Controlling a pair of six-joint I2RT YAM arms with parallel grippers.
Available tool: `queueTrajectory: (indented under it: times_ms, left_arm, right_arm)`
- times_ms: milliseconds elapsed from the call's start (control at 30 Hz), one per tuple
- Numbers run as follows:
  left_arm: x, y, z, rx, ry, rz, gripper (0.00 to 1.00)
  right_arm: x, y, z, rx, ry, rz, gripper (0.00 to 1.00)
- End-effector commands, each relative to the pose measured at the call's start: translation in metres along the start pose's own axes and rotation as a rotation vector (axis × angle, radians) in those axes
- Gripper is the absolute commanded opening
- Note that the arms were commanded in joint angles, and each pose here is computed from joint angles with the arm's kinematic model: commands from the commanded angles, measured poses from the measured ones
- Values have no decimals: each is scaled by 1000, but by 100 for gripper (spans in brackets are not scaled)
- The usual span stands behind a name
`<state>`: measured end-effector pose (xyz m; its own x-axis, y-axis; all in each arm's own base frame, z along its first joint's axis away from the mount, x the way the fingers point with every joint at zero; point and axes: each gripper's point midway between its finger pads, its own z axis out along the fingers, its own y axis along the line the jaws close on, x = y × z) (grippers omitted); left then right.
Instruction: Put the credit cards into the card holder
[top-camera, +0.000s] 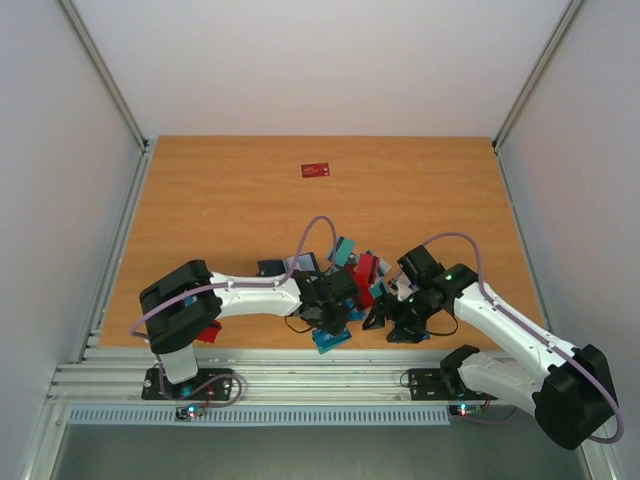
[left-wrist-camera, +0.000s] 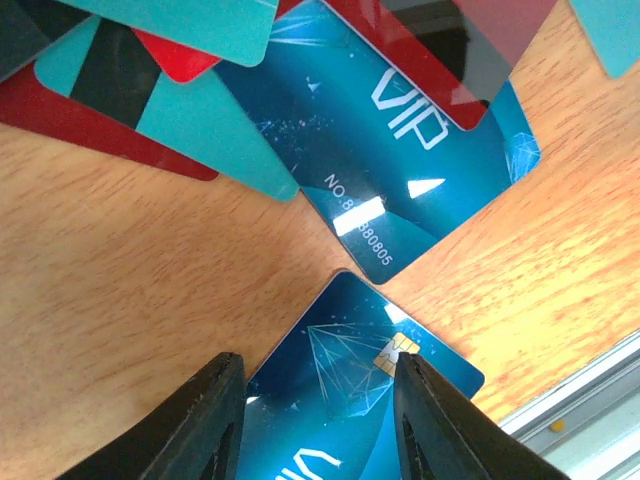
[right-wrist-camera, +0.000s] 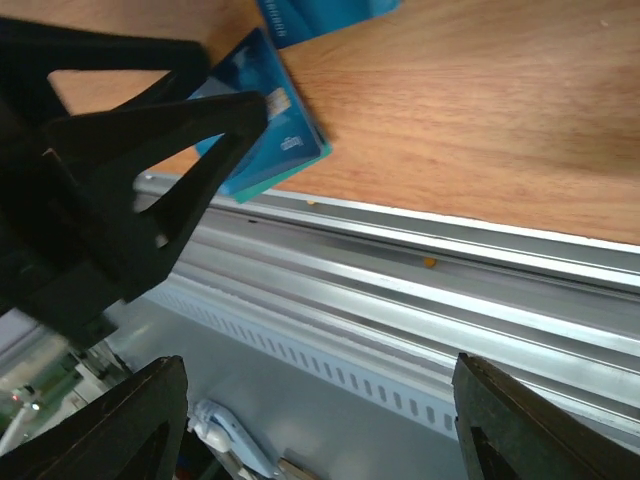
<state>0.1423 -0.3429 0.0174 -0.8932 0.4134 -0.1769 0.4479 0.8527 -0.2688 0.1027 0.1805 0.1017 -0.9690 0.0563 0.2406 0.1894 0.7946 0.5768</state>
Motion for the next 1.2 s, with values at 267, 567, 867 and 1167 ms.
queueTrajectory:
  times_ms: [267, 567, 867, 1167]
  left_arm:
    - [33, 31, -18, -95, 62, -72, 44]
    - [42, 25, -28, 32, 40, -23, 45]
    - [23, 7, -41, 94, -29, 43, 38]
    - [15, -10, -33, 230, -27, 18, 21]
  right_arm:
    - [-12, 4, 34, -121, -11, 176, 74]
    - [-13, 12, 64, -134, -23, 185, 73]
    - [-5, 17, 87, -73, 1, 149, 72]
    - [0, 8, 103, -109, 5, 108, 69]
